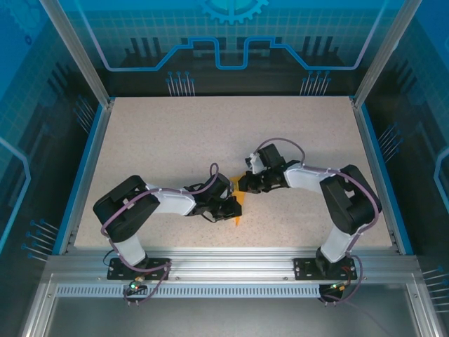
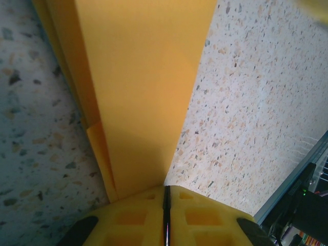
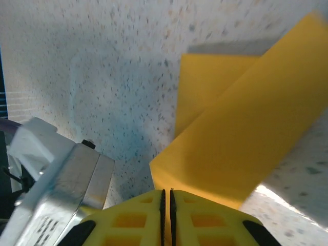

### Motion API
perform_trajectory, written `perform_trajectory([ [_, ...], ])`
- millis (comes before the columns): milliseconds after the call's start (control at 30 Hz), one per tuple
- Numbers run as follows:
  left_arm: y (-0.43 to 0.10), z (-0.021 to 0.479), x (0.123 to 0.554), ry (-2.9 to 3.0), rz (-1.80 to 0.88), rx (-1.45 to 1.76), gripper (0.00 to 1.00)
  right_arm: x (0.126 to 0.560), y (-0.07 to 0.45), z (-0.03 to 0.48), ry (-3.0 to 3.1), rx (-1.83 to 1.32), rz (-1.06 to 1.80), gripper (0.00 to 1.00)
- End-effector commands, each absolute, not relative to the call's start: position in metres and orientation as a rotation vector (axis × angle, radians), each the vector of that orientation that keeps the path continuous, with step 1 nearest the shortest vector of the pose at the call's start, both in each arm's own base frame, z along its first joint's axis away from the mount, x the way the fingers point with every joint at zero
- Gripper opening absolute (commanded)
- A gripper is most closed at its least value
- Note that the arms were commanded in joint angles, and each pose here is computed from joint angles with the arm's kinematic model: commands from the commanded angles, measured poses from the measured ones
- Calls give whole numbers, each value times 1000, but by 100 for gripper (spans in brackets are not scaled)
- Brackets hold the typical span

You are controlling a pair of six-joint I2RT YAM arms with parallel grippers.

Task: Fold a paper plane with a square sheet of paper (fold left side to right side)
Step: Fold the wing for the fifth time at the center of the table.

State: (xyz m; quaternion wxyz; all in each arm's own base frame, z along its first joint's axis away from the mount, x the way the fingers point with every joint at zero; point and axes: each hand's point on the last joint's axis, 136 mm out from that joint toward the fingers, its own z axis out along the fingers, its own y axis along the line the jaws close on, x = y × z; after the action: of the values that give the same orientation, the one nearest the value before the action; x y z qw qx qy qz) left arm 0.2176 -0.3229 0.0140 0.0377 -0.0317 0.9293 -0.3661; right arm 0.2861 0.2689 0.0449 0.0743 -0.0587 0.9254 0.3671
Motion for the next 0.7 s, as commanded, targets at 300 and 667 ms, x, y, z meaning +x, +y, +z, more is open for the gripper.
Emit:
perform_trajectory([
  [300, -319, 20, 205, 2866, -1106, -51, 13, 275, 261, 1, 2941, -83, 992, 13],
  [667, -328, 71, 200, 2769, -1267, 16, 20, 269, 257, -12, 2999, -78, 941, 11],
])
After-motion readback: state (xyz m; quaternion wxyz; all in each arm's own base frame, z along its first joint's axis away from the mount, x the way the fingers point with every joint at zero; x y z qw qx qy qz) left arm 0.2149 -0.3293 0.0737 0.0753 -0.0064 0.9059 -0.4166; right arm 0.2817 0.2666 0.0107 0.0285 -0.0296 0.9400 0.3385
